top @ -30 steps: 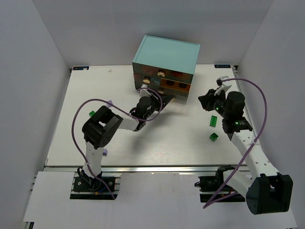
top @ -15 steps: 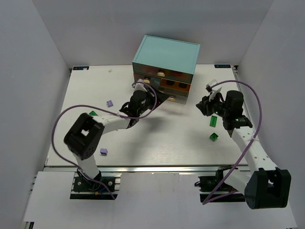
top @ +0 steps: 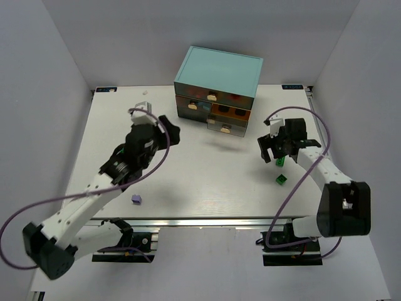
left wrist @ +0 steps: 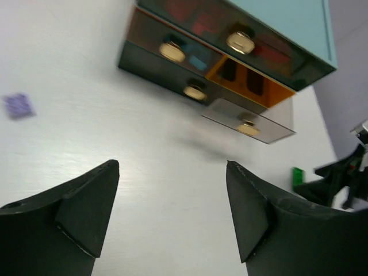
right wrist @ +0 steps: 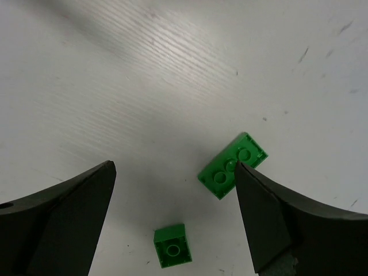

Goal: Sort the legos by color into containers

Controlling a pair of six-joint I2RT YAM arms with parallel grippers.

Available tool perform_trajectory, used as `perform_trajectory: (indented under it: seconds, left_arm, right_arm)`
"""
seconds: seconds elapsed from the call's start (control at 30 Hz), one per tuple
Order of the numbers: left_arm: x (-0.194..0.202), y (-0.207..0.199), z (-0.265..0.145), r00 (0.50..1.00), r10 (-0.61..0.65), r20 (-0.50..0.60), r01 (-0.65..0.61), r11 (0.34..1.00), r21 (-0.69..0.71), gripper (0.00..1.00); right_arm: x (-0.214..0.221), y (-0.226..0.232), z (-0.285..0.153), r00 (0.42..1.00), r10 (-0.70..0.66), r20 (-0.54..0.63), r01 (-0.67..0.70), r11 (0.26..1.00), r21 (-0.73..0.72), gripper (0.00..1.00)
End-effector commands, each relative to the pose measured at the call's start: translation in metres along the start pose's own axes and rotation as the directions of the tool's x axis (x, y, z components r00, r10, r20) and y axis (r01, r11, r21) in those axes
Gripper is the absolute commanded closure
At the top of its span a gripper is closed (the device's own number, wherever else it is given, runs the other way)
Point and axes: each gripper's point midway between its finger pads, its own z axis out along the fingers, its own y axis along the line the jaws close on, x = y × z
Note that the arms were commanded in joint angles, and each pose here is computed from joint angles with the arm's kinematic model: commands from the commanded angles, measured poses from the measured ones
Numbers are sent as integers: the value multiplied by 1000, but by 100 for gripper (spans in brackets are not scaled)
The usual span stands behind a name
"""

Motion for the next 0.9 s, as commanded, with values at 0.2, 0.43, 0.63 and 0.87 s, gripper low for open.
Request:
perform_trajectory:
  seconds: [0.2, 0.43, 0.63, 0.87]
  left_arm:
    - [-19, 83, -59, 942, 298, 153, -260, 939, -224, 12]
    - [-34, 82, -72, 939, 274, 209, -229, 950, -213, 12]
    - [-35, 83, -74, 937, 275, 213, -229, 948, -220, 12]
    - [-37, 87, -75, 934, 282, 221, -227, 944, -241, 12]
  right_arm:
    - [39, -37, 18, 925, 348, -153, -292, 908, 300, 13]
    - [49, -47, 32, 890, 431, -147, -355, 859, 368, 18]
    - [56, -51, 48, 859, 482, -175, -399, 843, 361, 30]
    - [62, -52, 52, 853, 494, -168, -424, 844, 329, 45]
